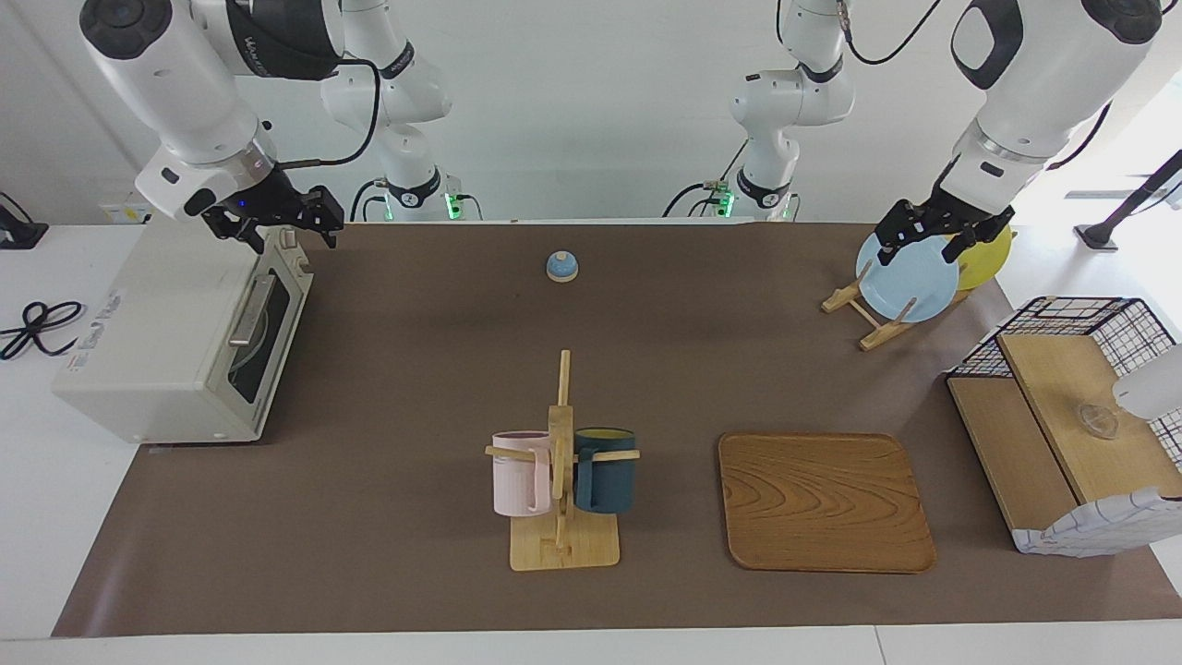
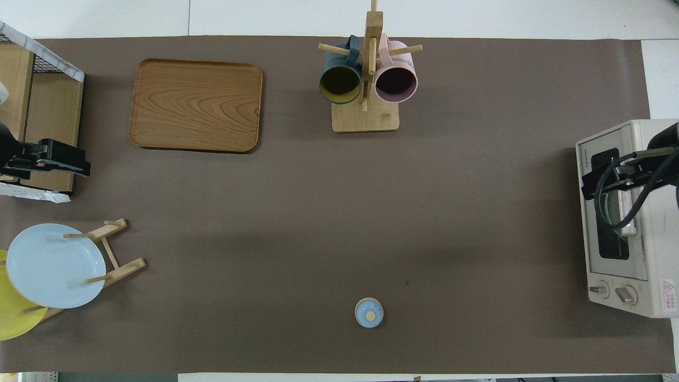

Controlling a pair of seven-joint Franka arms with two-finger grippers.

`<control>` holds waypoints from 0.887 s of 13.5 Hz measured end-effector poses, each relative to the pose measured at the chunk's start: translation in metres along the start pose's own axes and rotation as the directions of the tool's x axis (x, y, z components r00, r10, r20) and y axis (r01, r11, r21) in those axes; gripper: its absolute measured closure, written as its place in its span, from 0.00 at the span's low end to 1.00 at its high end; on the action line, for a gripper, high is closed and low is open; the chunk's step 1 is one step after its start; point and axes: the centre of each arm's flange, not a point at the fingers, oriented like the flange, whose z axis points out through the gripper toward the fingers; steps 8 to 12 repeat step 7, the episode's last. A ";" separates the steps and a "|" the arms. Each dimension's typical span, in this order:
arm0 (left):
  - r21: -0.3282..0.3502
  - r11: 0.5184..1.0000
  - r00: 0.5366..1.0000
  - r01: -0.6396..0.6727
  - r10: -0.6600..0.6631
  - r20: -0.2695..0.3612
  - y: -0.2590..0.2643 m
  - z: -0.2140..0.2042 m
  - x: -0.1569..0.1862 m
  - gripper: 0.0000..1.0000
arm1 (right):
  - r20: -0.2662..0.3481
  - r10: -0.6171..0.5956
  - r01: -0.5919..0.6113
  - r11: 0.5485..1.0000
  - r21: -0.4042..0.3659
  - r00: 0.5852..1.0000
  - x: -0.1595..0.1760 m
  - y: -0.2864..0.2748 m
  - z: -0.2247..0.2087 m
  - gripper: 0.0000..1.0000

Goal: Put corn in oven

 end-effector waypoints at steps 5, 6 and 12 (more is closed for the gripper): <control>0.000 1.000 1.000 0.000 0.000 0.000 0.000 0.000 0.000 0.00 | -0.001 0.017 -0.017 1.000 0.006 1.000 -0.001 0.009 0.000 0.00; 0.000 1.000 1.000 0.000 0.000 0.000 0.000 0.000 0.000 0.00 | -0.002 0.020 -0.020 1.000 0.008 1.000 -0.001 0.010 0.000 0.00; 0.000 1.000 1.000 0.000 0.000 0.000 0.000 0.000 0.000 0.00 | -0.002 0.021 -0.020 1.000 0.010 1.000 -0.001 0.010 0.000 0.00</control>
